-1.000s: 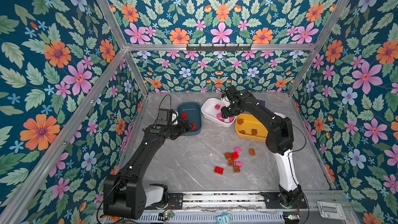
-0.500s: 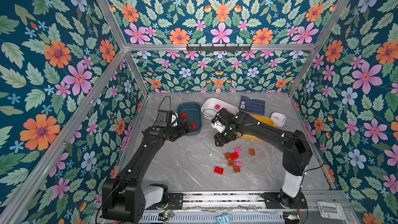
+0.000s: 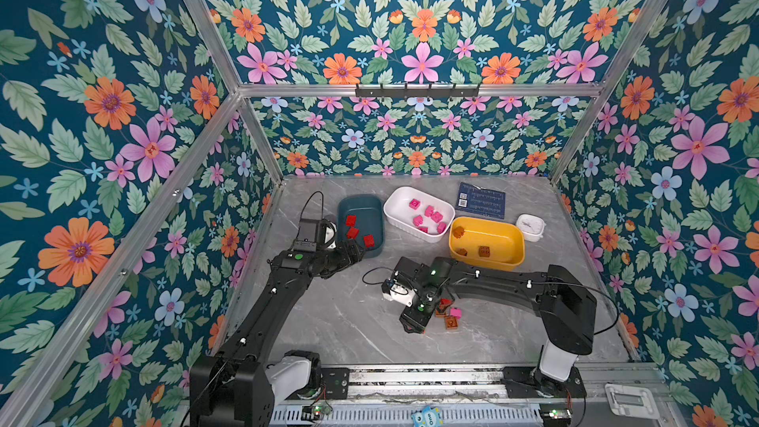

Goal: Sort the legos into containers by color
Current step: Pick up the lego from the bottom-center of the table.

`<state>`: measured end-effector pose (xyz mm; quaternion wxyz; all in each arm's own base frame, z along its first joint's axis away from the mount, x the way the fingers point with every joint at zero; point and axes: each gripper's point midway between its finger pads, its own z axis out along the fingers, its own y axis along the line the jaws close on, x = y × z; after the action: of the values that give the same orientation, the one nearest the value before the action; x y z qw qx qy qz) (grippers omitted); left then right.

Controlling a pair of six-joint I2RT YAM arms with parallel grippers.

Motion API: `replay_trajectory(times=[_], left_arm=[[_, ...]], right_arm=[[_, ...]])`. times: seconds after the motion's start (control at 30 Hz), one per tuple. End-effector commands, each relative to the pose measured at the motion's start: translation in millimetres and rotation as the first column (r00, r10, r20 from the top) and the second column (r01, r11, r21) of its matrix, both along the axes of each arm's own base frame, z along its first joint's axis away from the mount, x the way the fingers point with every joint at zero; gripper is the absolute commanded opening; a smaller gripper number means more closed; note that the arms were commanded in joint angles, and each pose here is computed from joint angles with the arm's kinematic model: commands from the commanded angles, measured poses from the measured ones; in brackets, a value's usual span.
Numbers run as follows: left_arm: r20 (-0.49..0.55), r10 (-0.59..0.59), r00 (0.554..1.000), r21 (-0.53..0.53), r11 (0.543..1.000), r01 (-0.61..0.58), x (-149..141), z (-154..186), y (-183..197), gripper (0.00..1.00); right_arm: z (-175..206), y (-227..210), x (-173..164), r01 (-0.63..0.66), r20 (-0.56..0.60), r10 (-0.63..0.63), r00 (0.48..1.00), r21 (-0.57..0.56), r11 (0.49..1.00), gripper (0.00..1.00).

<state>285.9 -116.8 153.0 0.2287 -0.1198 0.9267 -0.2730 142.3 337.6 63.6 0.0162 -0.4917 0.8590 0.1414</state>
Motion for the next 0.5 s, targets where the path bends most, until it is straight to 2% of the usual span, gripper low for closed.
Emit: replay_trajectory(times=[0.0,0.3,0.4,0.47], left_arm=[[0.002,0.009,1.0,-0.007,1.0,-0.009,-1.1,-0.8,0.4,0.88],[-0.006,0.011,1.0,-0.006,1.0,-0.012,-3.6,-4.6,1.0,0.88],[-0.004,0.011,1.0,-0.005,1.0,-0.011,-3.1,-4.0,1.0,0.88],[-0.005,0.011,1.0,-0.004,1.0,-0.011,-2.7,-4.2,1.1,0.88]], right_arm=[[-10.7,-7.8,6.2,-0.017,0.066,0.019,0.998,-0.043,0.999,0.64],[-34.2,-12.7,5.7,-0.083,0.116,0.099,0.988,-0.136,0.987,0.61],[-38.0,-16.2,7.7,-0.087,0.126,0.108,0.986,-0.16,0.983,0.56],[-39.5,-17.5,8.3,-0.093,0.13,0.116,0.985,-0.171,0.981,0.49]])
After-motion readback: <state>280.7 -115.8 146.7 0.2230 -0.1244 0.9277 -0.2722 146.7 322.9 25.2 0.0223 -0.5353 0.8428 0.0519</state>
